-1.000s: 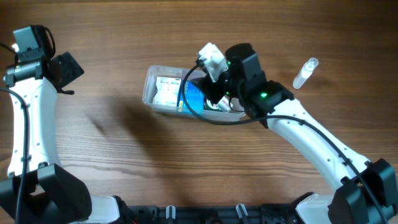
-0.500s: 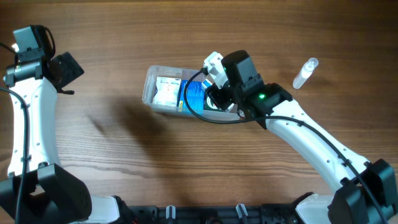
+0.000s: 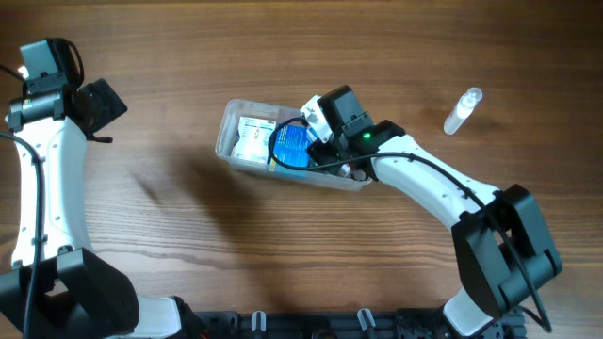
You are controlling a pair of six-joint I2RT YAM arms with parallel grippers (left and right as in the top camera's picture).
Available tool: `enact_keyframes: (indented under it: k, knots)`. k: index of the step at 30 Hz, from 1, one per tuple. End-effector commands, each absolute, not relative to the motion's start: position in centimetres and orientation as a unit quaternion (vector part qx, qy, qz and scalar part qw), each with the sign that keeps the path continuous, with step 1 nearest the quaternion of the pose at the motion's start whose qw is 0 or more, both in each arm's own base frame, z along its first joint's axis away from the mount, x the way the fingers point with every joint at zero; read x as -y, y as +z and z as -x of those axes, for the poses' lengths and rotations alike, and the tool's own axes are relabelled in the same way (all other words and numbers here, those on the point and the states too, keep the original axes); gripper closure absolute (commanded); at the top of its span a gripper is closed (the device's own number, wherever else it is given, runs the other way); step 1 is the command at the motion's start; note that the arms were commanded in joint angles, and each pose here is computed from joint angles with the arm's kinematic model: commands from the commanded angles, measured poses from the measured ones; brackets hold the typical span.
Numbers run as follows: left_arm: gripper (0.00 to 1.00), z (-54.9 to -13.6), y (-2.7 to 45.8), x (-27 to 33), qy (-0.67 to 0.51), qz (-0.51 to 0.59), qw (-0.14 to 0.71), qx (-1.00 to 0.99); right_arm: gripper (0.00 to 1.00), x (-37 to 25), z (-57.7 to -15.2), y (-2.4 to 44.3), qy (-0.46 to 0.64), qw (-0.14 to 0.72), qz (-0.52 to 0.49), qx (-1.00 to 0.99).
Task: Pack container
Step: 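Lift the Panadol box and carry it over the container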
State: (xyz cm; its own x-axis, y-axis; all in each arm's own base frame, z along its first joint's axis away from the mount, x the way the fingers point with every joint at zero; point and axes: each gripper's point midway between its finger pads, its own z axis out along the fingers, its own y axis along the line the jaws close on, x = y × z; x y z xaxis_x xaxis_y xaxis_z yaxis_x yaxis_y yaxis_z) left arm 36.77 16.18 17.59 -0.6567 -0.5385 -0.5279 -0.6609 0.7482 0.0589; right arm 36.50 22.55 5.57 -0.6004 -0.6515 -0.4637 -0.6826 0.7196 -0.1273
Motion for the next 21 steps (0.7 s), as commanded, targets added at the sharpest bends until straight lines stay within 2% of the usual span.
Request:
enact_keyframes:
  k: [1,3,7,8,13,17,19,21]
  knots:
    - [0.0,-36.7,18.6,-16.5,0.13,0.335,0.259,-0.897,0.36,-22.6,-37.1,5.4,0.023,0.251,0.37,-0.894]
    - [0.0,-36.7,18.6,-16.5,0.13,0.334,0.259,-0.897,0.39,-22.7,-37.1,5.4,0.024,0.251,0.37,-0.894]
    - [0.0,-36.7,18.6,-16.5,0.13,0.335,0.259,-0.897,0.52,-22.7,-37.7,6.1,0.018,0.266,0.368,-0.891]
    - [0.0,-36.7,18.6,-16.5,0.13,0.335,0.259,-0.897,0.59,-22.8,-38.1,7.1,0.017,0.279,0.366,-0.888]
    - [0.0,-36.7,18.6,-16.5,0.13,0.335,0.259,-0.897,0.69,-24.0,-39.3,12.7,0.035,0.338,0.36,-0.869]
    - [0.0,-36.7,18.6,-16.5,0.13,0.335,0.259,-0.897,0.78,-25.5,-38.6,15.6,0.066,0.365,0.37,-0.852]
    - [0.0,-36.7,18.6,-16.5,0.13,0.335,0.259,-0.897,0.78,-25.7,-38.2,15.9,0.066,0.366,0.374,-0.85]
    - [0.0,-36.7,18.6,-16.5,0.13,0.334,0.259,-0.897,0.7,-25.2,-37.7,15.3,0.059,0.348,0.375,-0.857]
